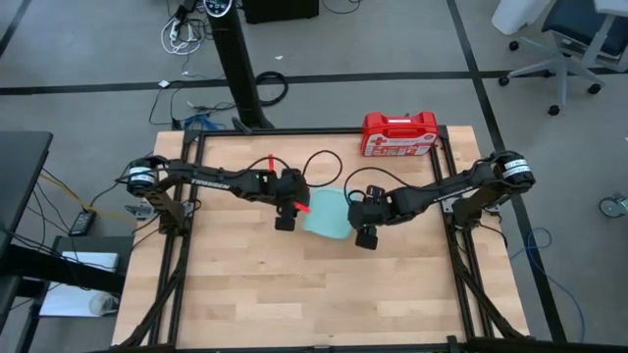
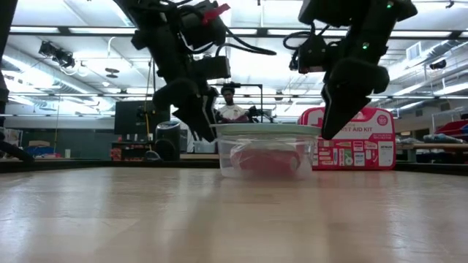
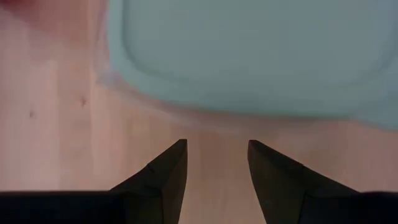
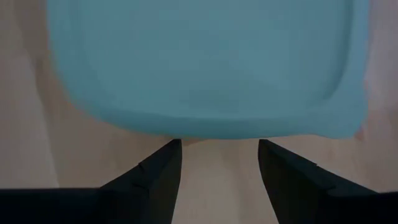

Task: Roll bandage
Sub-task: Close the plastic container

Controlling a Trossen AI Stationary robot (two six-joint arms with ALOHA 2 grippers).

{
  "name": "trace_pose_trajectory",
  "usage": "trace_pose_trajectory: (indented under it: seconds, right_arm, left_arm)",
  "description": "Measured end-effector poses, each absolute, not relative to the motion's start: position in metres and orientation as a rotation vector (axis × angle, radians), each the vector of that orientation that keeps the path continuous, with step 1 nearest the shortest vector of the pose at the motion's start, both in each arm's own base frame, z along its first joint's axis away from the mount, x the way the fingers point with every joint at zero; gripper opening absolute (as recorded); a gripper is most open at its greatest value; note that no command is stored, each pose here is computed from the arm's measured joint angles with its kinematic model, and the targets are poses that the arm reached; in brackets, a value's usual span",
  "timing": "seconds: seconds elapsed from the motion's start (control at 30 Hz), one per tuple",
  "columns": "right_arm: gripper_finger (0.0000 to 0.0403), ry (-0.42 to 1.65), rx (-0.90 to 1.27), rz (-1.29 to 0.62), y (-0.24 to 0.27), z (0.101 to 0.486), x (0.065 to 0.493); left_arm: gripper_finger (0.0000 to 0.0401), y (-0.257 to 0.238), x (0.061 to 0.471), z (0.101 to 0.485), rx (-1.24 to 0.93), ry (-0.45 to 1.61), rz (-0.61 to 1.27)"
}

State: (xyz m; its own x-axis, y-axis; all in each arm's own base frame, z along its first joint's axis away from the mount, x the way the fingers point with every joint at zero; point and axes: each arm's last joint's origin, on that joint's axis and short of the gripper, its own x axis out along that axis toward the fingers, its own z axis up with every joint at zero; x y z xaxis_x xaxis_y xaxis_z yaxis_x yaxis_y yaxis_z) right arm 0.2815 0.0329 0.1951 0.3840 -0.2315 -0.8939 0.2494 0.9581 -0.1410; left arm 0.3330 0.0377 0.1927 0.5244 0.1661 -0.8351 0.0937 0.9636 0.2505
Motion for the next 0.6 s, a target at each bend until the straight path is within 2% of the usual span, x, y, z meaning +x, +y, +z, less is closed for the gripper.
trace_pose_trajectory:
  seconds: [0.2, 0.6]
  right_arm:
    - [0.0208, 1.145, 0.007, -0.315, 0.021, 0.195, 0.283]
    - [0.0208, 1.210, -0.024, -0.313, 0.015, 0.193, 0.278]
  left_arm:
    - [0.0173, 0.036, 0.335, 0.187, 0.249, 0.950, -0.011]
    - [0.0173, 0.035, 0.333, 0.186, 0.210, 0.970, -0.018]
